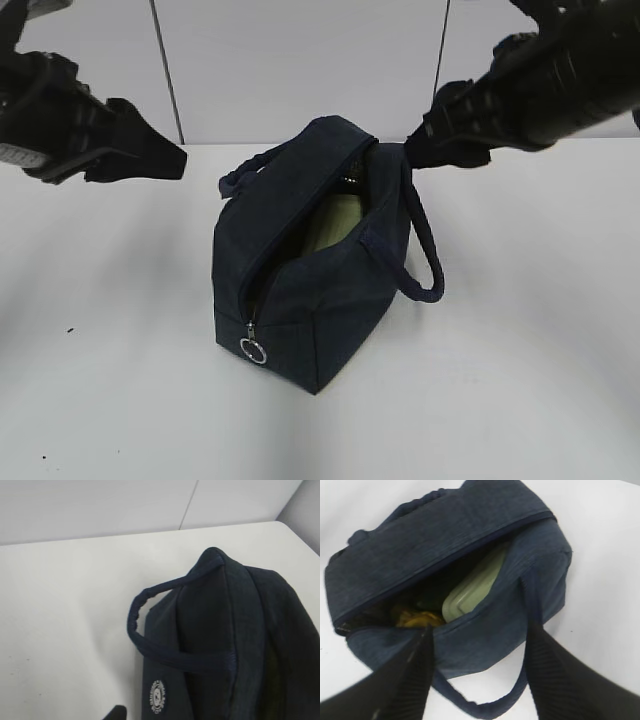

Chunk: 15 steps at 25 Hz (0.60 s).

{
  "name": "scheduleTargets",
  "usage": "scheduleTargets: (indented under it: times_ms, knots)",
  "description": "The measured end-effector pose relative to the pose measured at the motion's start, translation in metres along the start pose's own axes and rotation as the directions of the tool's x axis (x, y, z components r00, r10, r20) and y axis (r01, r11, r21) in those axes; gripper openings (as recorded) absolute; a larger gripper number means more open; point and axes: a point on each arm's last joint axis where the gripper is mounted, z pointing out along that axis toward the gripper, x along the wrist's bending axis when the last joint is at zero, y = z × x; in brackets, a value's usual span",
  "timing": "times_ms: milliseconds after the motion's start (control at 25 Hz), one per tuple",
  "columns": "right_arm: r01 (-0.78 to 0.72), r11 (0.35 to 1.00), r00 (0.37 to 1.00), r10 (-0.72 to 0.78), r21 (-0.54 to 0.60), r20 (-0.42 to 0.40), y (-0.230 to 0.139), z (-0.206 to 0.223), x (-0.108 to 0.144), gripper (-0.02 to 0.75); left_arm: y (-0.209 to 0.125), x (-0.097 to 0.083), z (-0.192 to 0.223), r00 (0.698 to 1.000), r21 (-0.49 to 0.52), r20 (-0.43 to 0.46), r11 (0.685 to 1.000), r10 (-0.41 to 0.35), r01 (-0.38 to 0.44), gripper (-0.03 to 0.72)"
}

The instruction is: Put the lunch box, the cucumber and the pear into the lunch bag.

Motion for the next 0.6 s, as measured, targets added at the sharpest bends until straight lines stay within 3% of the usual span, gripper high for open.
scheduleTargets:
  times_ms: [320,480,600]
  knots:
    - [0.067,0.99,0.983,-0.087,-0.128,-0.159,-0.078,-0.017,0.042,0.449,-0.055,0.003,-0.027,0.989,-0.112,-0.148,0.994,-0.028,0.011,0.312]
    - [0.036,0.989,0.98,-0.062,-0.141,-0.19,-0.108,-0.01,0.043,0.438,-0.074,0.003,-0.037,0.983,-0.142,-0.185,0.99,-0.019,-0.008,0.31]
    - [0.09,0.983,0.967,-0.125,-0.16,-0.222,-0.12,-0.008,0.045,0.421,-0.085,0.005,-0.04,0.975,-0.158,-0.224,0.987,-0.003,-0.033,0.31]
